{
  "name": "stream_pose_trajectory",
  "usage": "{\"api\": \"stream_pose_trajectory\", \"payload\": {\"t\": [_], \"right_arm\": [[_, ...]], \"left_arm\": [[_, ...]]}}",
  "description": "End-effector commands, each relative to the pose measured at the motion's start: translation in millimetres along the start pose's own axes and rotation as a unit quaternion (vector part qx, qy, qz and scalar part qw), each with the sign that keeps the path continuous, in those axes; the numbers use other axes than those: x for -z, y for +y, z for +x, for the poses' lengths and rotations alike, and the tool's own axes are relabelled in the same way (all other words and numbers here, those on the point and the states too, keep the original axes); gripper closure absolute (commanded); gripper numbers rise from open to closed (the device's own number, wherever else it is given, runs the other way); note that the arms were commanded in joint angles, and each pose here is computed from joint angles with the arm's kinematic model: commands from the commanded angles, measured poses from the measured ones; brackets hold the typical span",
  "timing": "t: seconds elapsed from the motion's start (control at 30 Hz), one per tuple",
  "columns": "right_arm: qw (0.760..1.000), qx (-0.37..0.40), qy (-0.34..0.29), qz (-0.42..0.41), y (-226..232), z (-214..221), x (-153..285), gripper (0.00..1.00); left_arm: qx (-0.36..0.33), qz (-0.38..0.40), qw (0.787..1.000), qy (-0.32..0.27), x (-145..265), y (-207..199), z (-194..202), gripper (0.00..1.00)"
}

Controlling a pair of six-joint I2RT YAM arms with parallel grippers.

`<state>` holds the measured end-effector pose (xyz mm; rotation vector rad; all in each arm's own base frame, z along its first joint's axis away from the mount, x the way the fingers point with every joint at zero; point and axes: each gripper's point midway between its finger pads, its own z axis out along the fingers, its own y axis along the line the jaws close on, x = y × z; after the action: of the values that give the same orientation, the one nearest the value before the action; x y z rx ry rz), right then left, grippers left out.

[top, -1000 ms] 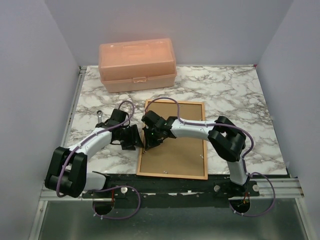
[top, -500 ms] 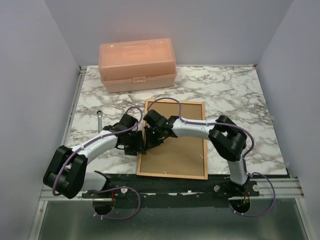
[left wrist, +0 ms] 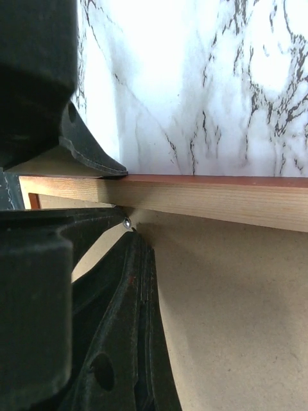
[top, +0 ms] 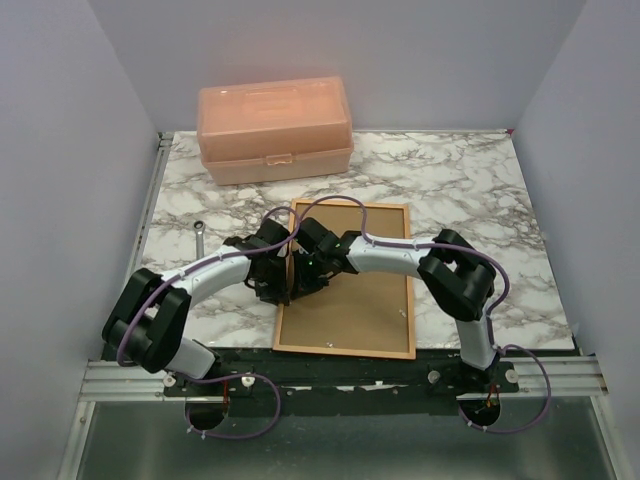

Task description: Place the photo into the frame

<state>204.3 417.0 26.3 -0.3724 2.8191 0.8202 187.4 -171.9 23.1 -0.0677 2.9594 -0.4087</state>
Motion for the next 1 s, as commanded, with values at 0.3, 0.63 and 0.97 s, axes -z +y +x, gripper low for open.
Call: {"api": "stream_pose_trajectory", "payload": {"t": [0.3,0.63,0.97], "right_arm": [[0.998,-0.001,0.039,0.054,-29.8,23.1,-10.2,0.98],[0.999,-0.045,-0.01,-0.022,-3.9,-16.4,40.2,0.79],[0.988,-0.115,-0.077,0.075,-85.1,-15.7,118.9,0.35]], "left_arm": [[-0.013,0.0,1.0,-0.02,-5.2,-5.4,-7.3,1.0],[0.003,0.087,0.995,-0.044,31.1,-36.8,-11.9,0.33],[0.01,0.048,0.998,-0.033,19.6,-18.8,-9.2,0.31]]}}
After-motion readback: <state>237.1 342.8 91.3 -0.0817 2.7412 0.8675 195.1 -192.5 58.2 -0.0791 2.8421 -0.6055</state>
